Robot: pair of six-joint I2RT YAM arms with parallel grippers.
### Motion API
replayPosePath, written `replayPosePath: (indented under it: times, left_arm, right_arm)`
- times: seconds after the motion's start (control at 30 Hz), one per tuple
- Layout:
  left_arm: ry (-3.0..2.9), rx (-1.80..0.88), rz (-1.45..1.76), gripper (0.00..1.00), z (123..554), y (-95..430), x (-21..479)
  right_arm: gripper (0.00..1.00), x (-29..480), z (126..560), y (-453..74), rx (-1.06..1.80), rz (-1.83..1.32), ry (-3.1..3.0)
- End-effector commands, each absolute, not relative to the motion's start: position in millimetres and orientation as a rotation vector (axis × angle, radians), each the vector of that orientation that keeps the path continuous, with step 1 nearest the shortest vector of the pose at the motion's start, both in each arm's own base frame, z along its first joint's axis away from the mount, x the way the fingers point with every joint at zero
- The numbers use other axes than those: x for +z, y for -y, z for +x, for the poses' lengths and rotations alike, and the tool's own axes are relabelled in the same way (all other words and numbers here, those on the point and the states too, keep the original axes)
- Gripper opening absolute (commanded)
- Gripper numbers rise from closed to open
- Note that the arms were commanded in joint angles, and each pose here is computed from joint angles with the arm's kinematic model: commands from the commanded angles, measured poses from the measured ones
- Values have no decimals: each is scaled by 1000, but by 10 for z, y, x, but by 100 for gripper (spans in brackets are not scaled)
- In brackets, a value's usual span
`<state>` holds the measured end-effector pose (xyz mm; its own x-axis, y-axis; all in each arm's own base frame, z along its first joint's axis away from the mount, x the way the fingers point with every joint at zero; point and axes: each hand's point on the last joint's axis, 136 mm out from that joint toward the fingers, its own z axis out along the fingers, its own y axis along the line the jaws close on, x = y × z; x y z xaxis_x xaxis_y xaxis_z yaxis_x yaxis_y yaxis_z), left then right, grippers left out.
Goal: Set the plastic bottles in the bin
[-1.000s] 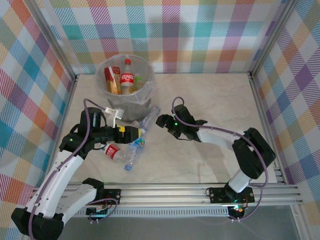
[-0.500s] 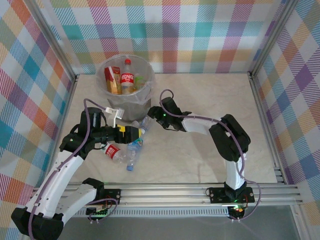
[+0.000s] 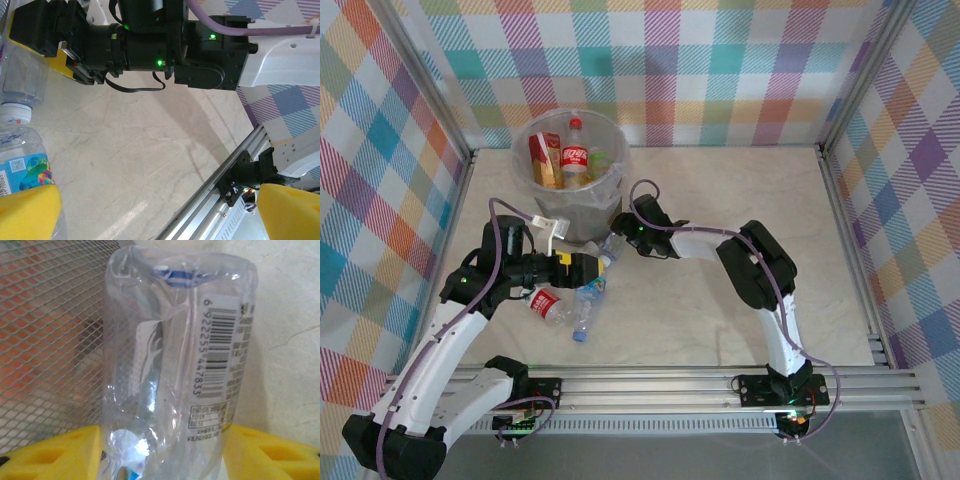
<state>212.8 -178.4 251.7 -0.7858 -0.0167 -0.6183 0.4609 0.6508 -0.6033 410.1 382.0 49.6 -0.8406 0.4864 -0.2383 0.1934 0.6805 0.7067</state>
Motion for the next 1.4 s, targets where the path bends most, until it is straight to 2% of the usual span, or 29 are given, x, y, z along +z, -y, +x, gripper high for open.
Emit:
replayPosePath:
  times: [0.0,0.33,0.6,0.9,1.1,1.37]
  left_arm:
    - [-2259,-1049,374,100,2093,1798,2529]
    - [-2281,-1050,384,100,2088,1829,2482]
    - [-2310,-1045,394,100,2076,1868,2427]
    - [-2367,-1040,358,100,2130,1944,2355]
    - [-2416,-1002,342,100,2213,2080,2215]
    - [-2374,-1113,366,100,2404,2389,2264]
  right_arm:
    - [64,464,4181,-3822,961,545,-2475]
    - [67,378,4237,-3659,941,599,-2473]
    - [55,523,4284,-3402,926,561,-2444]
    - [52,935,4112,-3149,876,398,-2407]
    - [53,1281,3857,-3001,886,301,-2391]
    - [53,1780,3463,-2915,997,198,-2344]
